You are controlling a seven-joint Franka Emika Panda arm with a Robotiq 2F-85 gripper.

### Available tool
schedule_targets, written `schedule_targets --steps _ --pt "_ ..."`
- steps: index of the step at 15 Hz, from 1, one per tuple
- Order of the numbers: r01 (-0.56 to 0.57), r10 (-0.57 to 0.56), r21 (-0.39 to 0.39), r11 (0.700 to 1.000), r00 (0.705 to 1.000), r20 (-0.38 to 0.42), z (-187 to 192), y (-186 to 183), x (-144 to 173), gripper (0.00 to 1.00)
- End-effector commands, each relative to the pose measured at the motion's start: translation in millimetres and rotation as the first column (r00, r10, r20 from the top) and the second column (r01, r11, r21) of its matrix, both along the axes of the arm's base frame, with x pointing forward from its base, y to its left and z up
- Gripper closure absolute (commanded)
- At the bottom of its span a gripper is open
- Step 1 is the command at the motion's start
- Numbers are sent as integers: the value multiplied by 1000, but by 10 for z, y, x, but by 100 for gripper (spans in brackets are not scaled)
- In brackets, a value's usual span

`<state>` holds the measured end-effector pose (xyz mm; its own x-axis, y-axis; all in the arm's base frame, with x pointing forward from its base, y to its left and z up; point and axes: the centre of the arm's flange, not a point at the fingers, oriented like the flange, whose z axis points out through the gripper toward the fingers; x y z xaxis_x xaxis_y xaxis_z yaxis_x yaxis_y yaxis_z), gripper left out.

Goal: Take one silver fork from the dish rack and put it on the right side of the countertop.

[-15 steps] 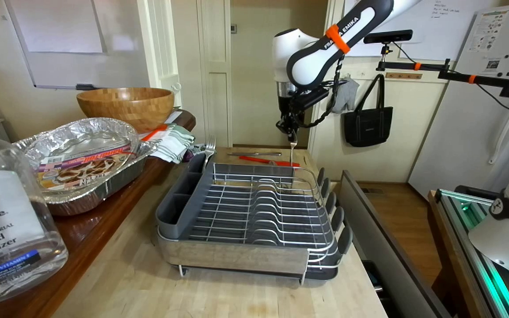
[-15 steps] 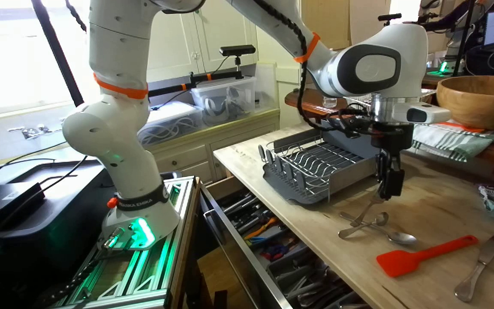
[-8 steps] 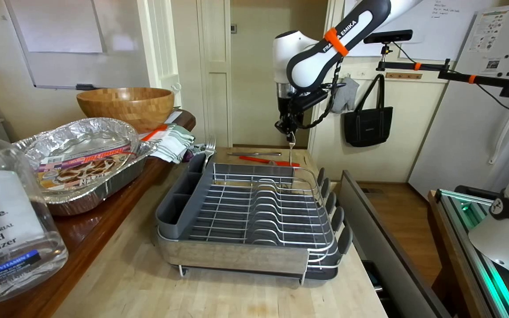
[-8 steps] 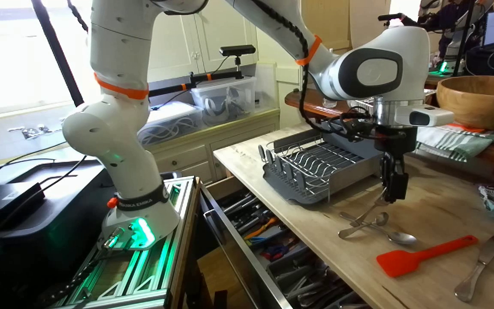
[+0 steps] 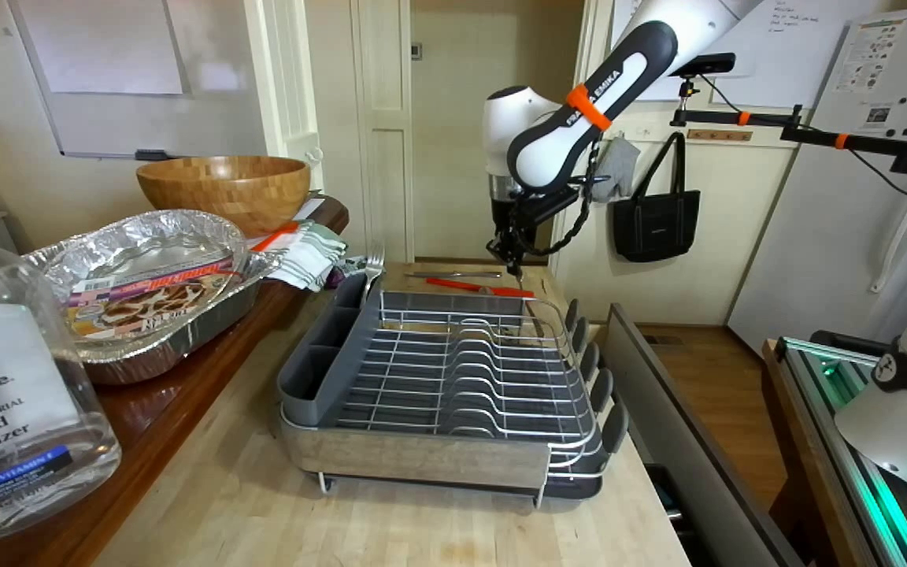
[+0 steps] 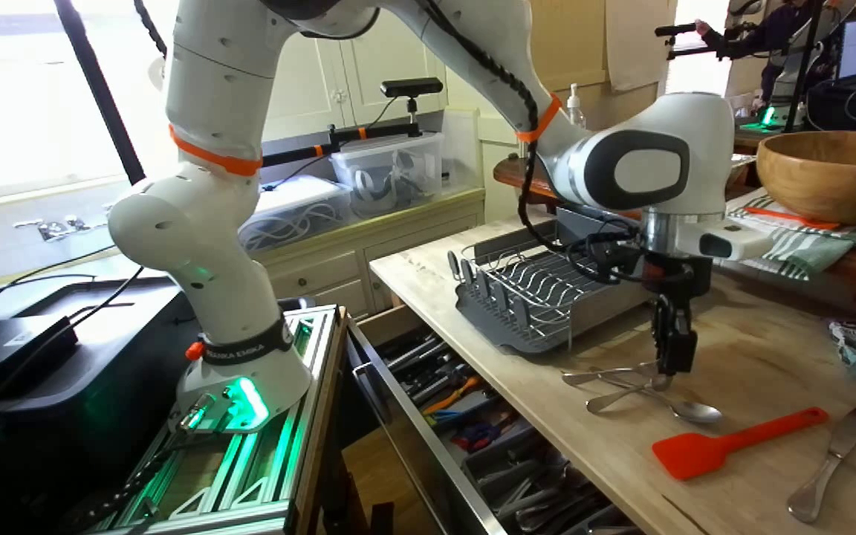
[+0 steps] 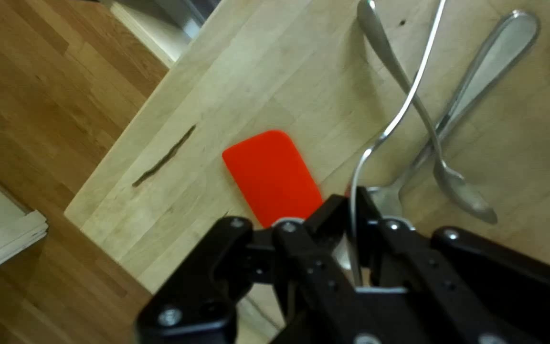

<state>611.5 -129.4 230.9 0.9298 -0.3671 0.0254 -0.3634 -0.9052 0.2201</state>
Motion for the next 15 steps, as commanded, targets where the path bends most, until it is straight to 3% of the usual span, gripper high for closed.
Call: schedule_targets --steps 1,6,14,15 --pt "26 -25 25 999 999 -36 -611 102 -40 98" --pt "45 -43 32 998 997 -61 -929 115 -87 98" --pt "39 -39 -4 999 999 31 -632 51 73 98" --pt "41 -40 -9 999 998 45 -595 29 95 90"
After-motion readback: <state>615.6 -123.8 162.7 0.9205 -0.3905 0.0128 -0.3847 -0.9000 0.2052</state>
